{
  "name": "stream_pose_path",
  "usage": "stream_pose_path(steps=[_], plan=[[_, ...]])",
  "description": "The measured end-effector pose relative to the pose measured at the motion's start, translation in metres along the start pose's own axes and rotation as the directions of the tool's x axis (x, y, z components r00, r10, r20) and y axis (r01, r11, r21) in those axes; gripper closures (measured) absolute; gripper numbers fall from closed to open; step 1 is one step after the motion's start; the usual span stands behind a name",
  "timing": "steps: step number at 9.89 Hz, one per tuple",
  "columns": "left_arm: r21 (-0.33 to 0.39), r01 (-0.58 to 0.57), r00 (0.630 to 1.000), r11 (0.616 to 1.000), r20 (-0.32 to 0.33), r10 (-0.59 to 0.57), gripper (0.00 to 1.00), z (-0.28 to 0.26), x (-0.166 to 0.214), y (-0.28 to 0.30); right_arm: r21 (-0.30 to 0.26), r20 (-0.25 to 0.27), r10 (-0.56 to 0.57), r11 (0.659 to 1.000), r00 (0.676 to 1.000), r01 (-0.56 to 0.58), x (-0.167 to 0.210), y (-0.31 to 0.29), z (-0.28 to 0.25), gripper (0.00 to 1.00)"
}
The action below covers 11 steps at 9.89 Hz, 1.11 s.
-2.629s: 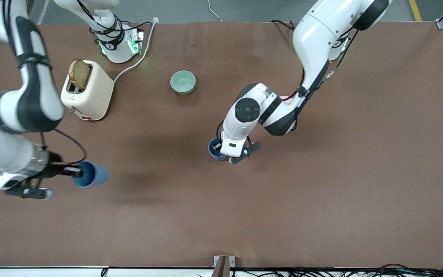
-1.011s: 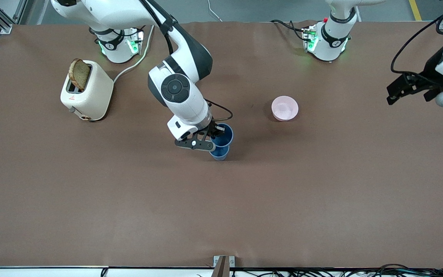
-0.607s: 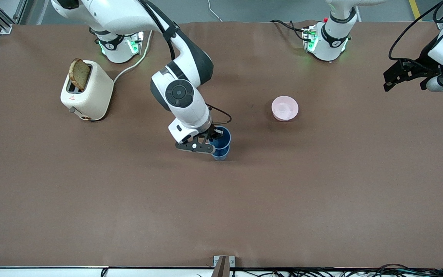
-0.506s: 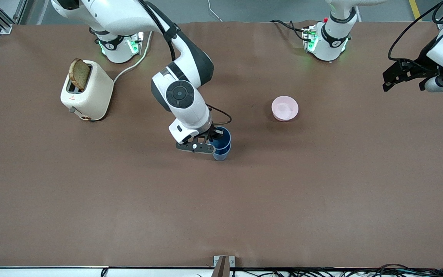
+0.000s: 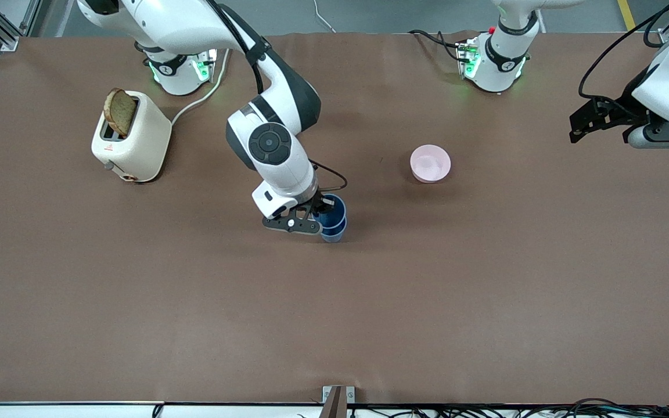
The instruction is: Stack blue cups with both arms
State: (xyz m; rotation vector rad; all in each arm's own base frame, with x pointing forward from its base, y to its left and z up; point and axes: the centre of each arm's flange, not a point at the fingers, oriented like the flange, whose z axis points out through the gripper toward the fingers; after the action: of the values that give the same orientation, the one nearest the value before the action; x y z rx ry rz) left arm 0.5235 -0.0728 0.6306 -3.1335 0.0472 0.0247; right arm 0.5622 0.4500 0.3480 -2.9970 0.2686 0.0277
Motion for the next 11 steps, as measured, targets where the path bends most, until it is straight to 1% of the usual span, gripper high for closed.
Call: stream_pose_path(steps=[4,5,6,7,8,9,11], plan=[[-0.001,0.000,1.000,1.000,-0.011,0.000,0.00,-0.001,0.001,0.000,0.003,-0.005,0.001,1.000,1.000,-0.001,0.002,0.000,0.010,0.95],[-0.002,0.000,1.000,1.000,-0.017,0.000,0.00,-0.001,0.002,0.000,0.004,-0.005,0.001,1.000,1.000,-0.001,0.002,0.000,0.010,0.84],[-0.002,0.000,1.000,1.000,-0.019,0.000,0.00,-0.001,0.002,0.000,0.004,-0.006,0.001,1.000,1.000,-0.001,0.003,0.000,0.010,0.70],[-0.002,0.000,1.000,1.000,-0.019,0.000,0.00,-0.001,0.002,0.000,0.006,-0.009,0.003,1.000,1.000,-0.003,0.004,0.000,0.008,0.52],[-0.002,0.000,1.000,1.000,-0.018,0.000,0.00,0.000,0.002,0.000,0.012,-0.018,0.008,1.000,1.000,-0.008,0.009,0.002,0.002,0.39],[-0.002,0.000,1.000,1.000,-0.018,0.000,0.00,0.000,0.002,0.000,0.023,-0.032,0.021,1.000,0.999,-0.020,0.018,0.008,-0.012,0.26],[-0.002,0.000,1.000,1.000,-0.018,0.000,0.00,0.000,0.002,0.000,0.033,-0.050,0.060,0.998,0.997,-0.059,0.039,0.035,-0.071,0.00]])
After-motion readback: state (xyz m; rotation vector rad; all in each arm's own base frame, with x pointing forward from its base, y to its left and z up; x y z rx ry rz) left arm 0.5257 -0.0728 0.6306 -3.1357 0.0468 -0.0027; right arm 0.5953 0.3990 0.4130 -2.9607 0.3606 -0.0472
